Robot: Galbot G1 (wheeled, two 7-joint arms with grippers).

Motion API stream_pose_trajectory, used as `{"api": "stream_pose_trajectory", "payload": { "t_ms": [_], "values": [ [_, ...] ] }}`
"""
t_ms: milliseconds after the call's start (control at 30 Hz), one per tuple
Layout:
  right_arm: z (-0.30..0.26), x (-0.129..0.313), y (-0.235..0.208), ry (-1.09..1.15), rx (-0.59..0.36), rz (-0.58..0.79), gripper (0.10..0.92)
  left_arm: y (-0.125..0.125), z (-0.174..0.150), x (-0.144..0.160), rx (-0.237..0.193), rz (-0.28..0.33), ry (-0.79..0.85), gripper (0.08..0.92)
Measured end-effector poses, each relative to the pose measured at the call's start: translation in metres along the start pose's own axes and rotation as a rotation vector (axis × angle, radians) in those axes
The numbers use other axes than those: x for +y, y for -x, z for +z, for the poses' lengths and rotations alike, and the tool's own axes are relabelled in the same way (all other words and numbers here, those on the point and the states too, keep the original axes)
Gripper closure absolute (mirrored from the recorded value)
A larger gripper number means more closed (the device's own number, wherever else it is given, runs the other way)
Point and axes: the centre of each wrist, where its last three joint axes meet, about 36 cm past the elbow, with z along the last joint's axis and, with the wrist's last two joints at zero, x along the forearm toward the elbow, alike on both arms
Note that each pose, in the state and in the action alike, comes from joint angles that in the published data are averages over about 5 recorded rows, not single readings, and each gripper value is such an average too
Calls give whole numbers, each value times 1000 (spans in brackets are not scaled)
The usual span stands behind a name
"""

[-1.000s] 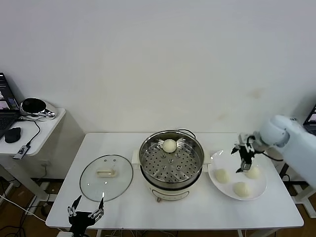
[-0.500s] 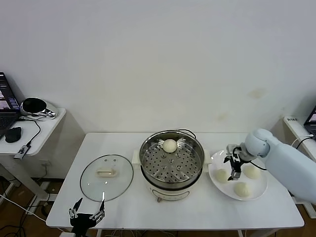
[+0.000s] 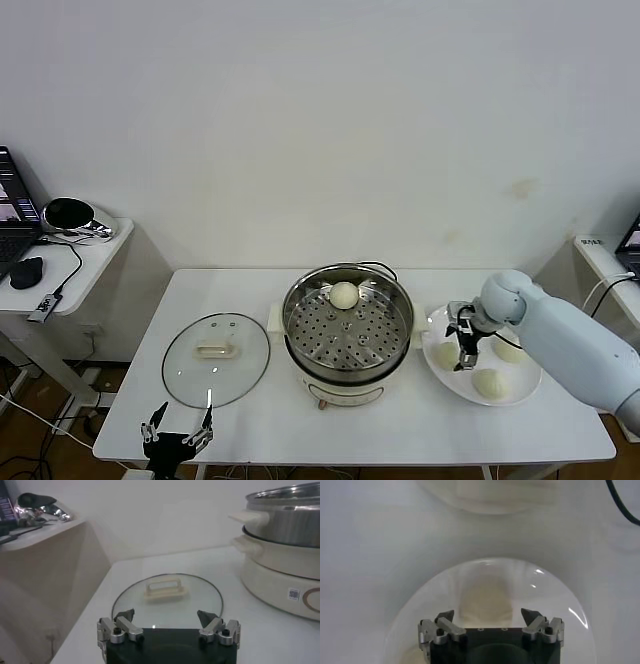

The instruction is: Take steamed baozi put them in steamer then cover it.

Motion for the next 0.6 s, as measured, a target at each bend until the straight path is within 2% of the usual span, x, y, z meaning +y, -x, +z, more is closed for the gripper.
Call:
{"api": "stream_pose_trajectory", "payload": {
  "t_ms": [267, 467, 600],
  "values": [
    [3, -1, 3, 8, 5, -6, 229, 0, 1, -1, 1, 0, -2, 177],
    [6, -3, -1, 16, 1, -6, 370, 0, 0, -1, 1, 0, -4, 177],
    [8, -5, -8, 22, -5, -3, 400, 1, 0, -2, -2, -1, -5, 177]
  ]
}}
